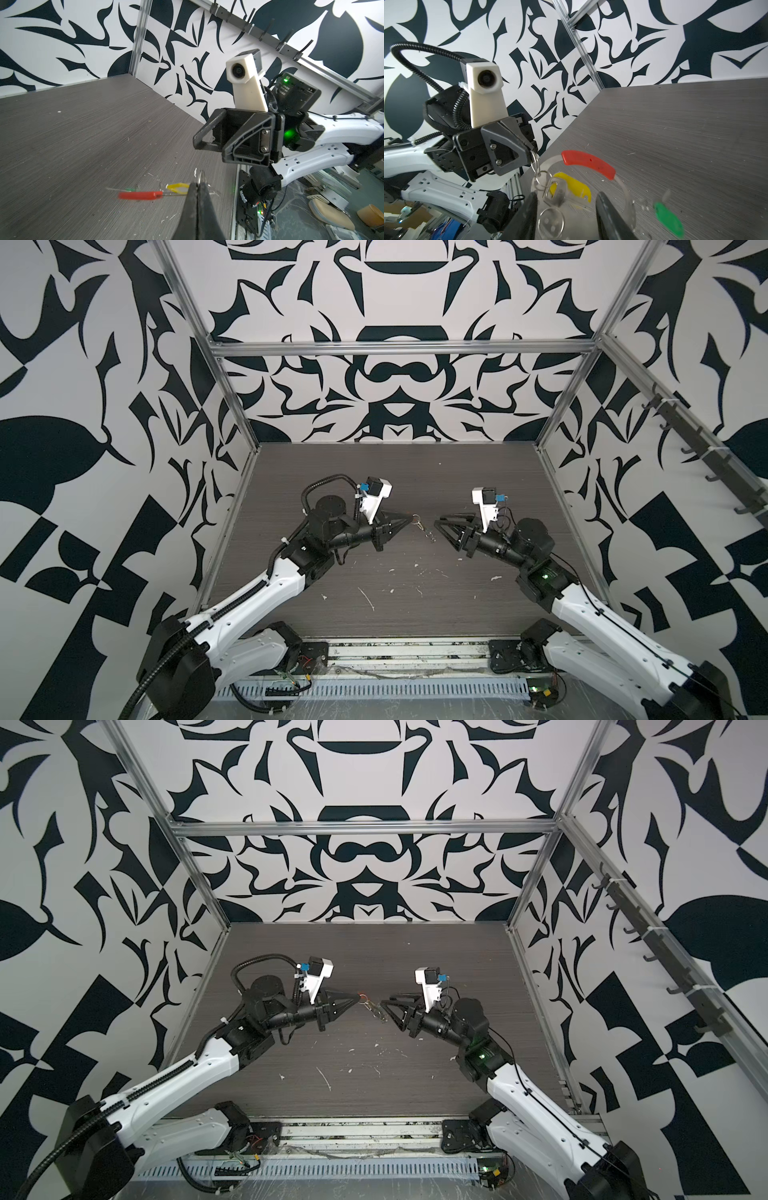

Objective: Remove the keys from the keyring
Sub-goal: 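Raise the keyring toward the right gripper while the right gripper moves in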

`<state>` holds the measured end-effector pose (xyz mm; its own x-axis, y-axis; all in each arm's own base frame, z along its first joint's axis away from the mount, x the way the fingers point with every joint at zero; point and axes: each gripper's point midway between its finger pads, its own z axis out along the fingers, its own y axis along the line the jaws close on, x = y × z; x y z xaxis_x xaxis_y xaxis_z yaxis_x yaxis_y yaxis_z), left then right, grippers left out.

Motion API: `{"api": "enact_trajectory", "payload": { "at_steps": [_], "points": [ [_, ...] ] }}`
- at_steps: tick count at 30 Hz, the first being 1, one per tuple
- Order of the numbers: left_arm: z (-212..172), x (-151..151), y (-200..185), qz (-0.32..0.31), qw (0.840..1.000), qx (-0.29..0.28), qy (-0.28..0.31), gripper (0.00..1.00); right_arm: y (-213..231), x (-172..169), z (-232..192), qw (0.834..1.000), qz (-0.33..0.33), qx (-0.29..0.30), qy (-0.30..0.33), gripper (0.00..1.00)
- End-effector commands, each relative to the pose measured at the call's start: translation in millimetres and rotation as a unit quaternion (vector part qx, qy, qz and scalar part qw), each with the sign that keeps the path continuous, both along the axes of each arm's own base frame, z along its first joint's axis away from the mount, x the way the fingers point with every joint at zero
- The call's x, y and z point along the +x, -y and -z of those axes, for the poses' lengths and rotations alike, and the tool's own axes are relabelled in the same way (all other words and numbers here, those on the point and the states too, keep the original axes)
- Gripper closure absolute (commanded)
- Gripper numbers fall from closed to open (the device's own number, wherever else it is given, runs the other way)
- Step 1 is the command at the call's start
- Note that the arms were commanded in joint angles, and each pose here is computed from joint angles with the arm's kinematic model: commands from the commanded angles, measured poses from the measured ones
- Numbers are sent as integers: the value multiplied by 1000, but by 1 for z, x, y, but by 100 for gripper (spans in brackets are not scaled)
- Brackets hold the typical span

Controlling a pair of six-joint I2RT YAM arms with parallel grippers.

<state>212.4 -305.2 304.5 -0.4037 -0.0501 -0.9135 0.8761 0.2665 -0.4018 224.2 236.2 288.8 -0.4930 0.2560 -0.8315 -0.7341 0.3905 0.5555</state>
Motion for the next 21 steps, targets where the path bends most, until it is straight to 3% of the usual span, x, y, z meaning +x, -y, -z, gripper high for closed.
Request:
{"api": "enact_trajectory", "payload": {
  "at_steps": [1, 12, 21],
  "points": [
    [-21, -13, -4, 13, 999, -30, 30, 100, -7, -10, -30, 998, -28, 37, 36, 52],
    [-25, -25, -17, -11, 998, -42, 42, 100, -36, -25, -49, 994, -74, 54, 55, 56],
    [-42, -17, -33, -121, 991, 7, 53, 100, -27, -11, -53, 997, -5, 54, 61, 54]
  ]
}}
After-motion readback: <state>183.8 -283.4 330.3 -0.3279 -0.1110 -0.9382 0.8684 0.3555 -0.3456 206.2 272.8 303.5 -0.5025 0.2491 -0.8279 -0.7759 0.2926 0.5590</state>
